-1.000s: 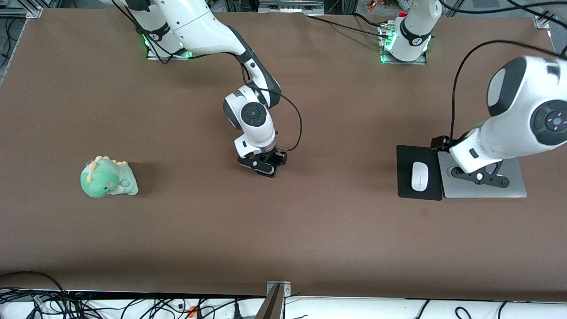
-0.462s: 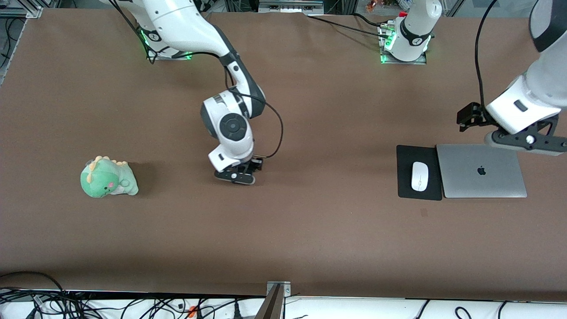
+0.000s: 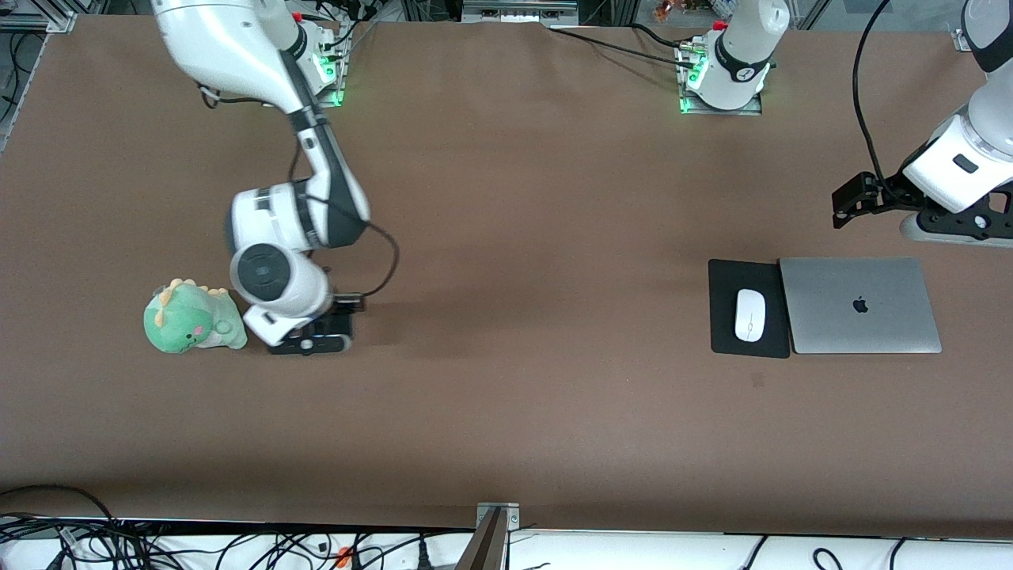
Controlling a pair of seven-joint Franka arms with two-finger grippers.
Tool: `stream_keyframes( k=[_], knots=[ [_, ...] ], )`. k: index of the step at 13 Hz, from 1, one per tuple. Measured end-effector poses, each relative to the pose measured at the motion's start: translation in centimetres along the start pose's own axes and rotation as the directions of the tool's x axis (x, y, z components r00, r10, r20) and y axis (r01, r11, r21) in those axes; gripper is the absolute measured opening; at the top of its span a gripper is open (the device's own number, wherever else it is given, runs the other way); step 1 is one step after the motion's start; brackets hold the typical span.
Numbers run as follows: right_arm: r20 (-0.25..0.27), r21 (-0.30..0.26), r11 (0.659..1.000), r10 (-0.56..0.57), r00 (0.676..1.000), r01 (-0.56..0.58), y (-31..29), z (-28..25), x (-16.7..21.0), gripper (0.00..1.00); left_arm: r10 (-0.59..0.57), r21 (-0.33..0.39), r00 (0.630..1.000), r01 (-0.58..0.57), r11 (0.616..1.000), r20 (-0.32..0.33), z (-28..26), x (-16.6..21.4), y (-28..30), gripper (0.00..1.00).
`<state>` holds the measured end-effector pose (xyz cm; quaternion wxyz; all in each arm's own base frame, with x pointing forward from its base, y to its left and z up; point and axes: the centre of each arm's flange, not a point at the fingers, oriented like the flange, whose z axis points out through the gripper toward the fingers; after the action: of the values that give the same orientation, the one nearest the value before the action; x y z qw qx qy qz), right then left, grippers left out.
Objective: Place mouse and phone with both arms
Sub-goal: 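Carry the phone beside the plush toy while the left gripper withdraws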
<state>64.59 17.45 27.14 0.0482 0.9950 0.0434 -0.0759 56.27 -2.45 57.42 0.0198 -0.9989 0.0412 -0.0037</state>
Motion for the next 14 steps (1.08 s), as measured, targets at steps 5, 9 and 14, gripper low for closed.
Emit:
stream_keyframes(
  k=[5,9,14],
  knots=[
    [0.036,0.064,0.998,-0.025,0.999,0.022,5.2,4.5,-0.9,0.81,0.028,0.000,0.999,-0.028,1.000,-0.015,-0.3,0.0,1.6,1.00],
    [-0.025,0.051,0.999,-0.004,1.000,0.006,5.9,8.6,-2.3,0.81,0.028,0.000,1.000,-0.028,1.000,-0.014,-0.3,0.0,1.6,1.00],
    [-0.044,0.062,0.998,0.025,0.999,-0.022,6.4,10.5,-3.4,0.81,0.019,0.000,1.000,-0.019,1.000,-0.007,-0.2,-0.1,1.1,1.00]
  ],
)
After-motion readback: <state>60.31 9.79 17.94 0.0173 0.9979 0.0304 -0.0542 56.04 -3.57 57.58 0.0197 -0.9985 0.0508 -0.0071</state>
